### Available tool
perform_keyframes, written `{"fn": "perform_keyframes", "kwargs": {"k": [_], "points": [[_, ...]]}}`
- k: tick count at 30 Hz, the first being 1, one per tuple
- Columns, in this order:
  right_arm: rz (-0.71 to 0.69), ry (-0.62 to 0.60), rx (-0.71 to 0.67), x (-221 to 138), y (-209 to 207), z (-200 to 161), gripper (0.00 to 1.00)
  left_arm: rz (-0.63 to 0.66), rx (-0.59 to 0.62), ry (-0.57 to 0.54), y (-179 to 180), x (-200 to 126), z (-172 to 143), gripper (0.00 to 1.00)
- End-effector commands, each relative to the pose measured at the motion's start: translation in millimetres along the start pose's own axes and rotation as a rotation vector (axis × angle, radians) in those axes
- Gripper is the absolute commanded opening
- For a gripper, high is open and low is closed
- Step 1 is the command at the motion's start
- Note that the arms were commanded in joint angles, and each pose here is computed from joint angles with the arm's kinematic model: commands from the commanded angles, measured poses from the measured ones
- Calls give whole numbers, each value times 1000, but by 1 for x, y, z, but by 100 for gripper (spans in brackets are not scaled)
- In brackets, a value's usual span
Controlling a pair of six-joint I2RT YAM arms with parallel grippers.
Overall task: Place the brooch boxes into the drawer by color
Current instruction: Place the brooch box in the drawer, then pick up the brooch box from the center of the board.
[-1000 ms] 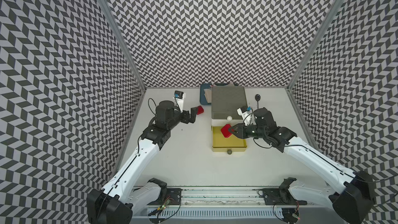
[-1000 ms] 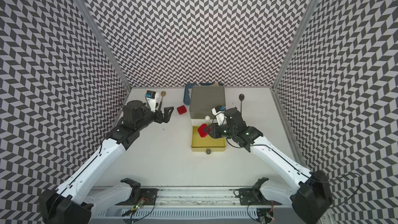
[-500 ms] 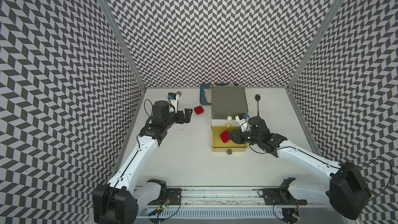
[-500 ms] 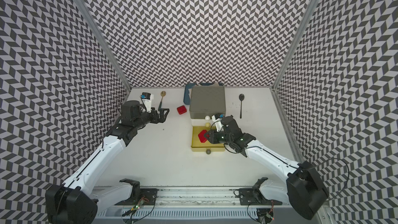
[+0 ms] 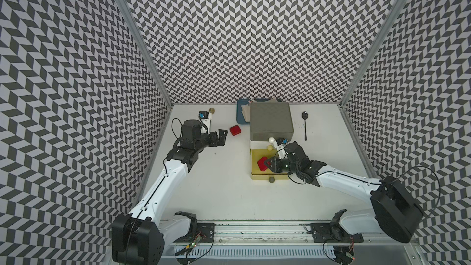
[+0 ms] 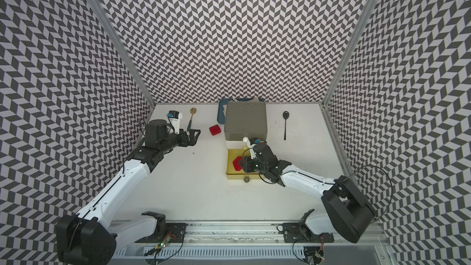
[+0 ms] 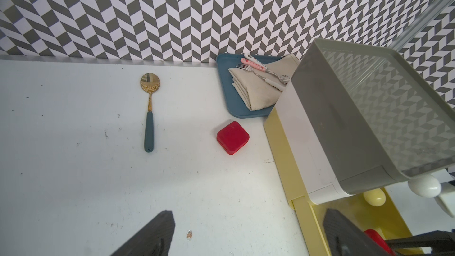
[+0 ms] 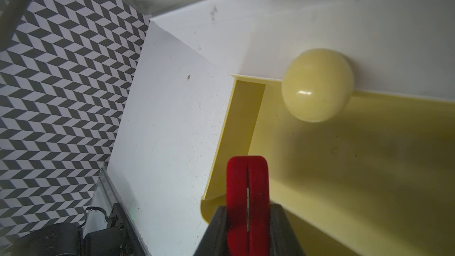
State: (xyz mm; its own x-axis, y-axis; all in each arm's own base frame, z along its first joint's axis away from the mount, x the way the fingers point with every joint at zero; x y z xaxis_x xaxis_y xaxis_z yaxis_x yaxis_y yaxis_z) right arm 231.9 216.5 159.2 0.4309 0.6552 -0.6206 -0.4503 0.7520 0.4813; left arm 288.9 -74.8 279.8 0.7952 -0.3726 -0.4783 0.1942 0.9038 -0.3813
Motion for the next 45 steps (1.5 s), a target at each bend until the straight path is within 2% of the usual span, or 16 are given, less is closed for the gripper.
{"fn": "perform_keyframes", "kwargs": {"k": [1,8,9,13,18,21,31,39,45], "points": [[0,-60,-18,10,6,11,0,32,-4,14,5,0,-2,100],[-38,-43,-21,21,4,6,0,74,11,9,12,-8,0,100],[-43,-47,-23,21,5,7,3,76,10,9,12,-8,1,100],[-68,-64,-29,17,5,11,21,70,3,10,13,-8,0,100],[-89,-64,-38,13,5,12,51,66,0,13,13,-7,1,100],[-98,-67,-41,10,5,12,59,66,-1,16,13,-6,2,100],[-141,-126,-59,-18,11,20,63,72,-34,66,17,10,3,100],[-178,-215,-84,-60,17,26,66,53,-100,293,26,66,-6,100],[-215,-222,-85,-74,14,21,68,45,-189,363,29,101,-6,100]]}}
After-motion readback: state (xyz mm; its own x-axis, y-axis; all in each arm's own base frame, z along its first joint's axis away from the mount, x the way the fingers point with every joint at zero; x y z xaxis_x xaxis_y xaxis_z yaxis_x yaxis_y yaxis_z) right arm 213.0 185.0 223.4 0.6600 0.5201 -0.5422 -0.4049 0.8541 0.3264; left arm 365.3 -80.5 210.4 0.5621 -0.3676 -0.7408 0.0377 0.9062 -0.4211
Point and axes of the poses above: each gripper's point midway between its finger pads, its own x axis out along the fingers, its own y axis along the line the jaws close on, z = x × y, the point moved 9 cm from there along -x, back along the fingers, and after that the axes turned 9 degrees about -x, right-handed, at the moved point
